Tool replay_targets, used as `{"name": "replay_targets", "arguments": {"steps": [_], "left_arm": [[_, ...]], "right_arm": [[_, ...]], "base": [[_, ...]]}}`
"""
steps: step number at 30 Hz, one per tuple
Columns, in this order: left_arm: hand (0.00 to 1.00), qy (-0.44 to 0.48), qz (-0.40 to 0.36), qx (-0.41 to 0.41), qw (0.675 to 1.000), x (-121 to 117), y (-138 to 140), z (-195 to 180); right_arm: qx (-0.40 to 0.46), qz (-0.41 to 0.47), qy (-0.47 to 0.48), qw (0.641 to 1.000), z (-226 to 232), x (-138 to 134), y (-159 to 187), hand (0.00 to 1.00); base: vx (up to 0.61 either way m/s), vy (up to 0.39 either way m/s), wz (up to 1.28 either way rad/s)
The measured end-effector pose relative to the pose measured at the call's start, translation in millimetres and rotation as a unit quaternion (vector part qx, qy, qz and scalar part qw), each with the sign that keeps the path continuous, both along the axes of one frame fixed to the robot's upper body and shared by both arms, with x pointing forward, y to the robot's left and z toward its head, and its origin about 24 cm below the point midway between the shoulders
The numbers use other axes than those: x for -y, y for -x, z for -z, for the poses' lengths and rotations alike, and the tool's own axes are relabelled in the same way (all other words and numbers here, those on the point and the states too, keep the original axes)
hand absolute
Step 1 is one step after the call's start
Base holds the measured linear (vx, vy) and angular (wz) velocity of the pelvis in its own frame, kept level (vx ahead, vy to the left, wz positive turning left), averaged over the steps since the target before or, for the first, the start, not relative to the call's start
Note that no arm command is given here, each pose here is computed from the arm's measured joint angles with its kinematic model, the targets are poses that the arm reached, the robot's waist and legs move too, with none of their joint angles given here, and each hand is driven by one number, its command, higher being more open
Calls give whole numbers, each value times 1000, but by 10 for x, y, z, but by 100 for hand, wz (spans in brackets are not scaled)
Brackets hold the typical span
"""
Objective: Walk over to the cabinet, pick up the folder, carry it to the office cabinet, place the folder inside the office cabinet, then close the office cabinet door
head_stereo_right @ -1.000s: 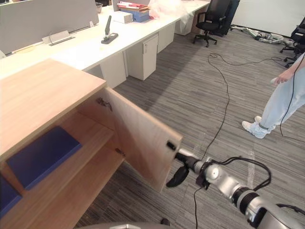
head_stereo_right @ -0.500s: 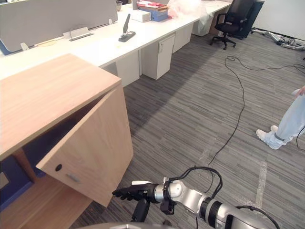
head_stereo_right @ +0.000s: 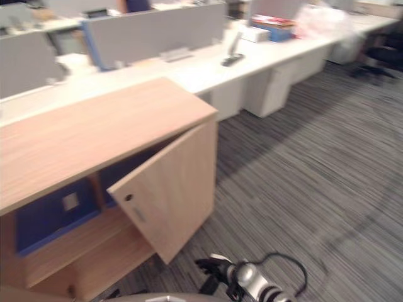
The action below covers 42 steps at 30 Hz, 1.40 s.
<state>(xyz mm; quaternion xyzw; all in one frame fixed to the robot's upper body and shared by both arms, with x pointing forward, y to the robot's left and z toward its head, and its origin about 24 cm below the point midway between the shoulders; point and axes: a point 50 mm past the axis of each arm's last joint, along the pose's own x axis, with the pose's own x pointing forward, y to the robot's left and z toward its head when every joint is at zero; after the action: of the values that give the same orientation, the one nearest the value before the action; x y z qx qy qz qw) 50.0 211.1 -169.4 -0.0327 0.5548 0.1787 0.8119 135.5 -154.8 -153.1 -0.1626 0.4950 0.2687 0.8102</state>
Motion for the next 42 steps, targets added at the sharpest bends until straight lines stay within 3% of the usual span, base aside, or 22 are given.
{"name": "replay_targets", "arguments": {"steps": [2,7,15,21,26,30,36,42], "left_arm": [[100,-7,12,11,1000,-10,-90,-19],[100,0,2,5,1000,-4,-208,-24],[100,5,-61,35,998,-64,-256,-61],[100,-4,-87,59,994,-109,-389,-102],[100,-13,-69,75,995,-128,-533,-142],[100,-1,-38,29,999,-58,-355,-58],[100,2,17,-1,1000,-38,-231,-19],[100,29,-53,-2,998,-48,-66,5]], "right_arm": [[2,123,14,992,40,159,77,100],[-7,309,42,950,100,244,197,100],[-42,354,59,932,152,278,378,100],[-22,337,54,940,121,243,271,100],[-17,465,2,885,100,227,207,100],[-18,577,-33,816,105,329,249,100],[-44,653,-37,755,154,428,445,100],[-73,678,-18,731,203,471,714,100]], "base": [[62,-111,213],[-6,-273,160],[-1,-124,75],[30,-8,94],[84,70,144],[109,125,57],[19,22,35],[6,-56,10]]}}
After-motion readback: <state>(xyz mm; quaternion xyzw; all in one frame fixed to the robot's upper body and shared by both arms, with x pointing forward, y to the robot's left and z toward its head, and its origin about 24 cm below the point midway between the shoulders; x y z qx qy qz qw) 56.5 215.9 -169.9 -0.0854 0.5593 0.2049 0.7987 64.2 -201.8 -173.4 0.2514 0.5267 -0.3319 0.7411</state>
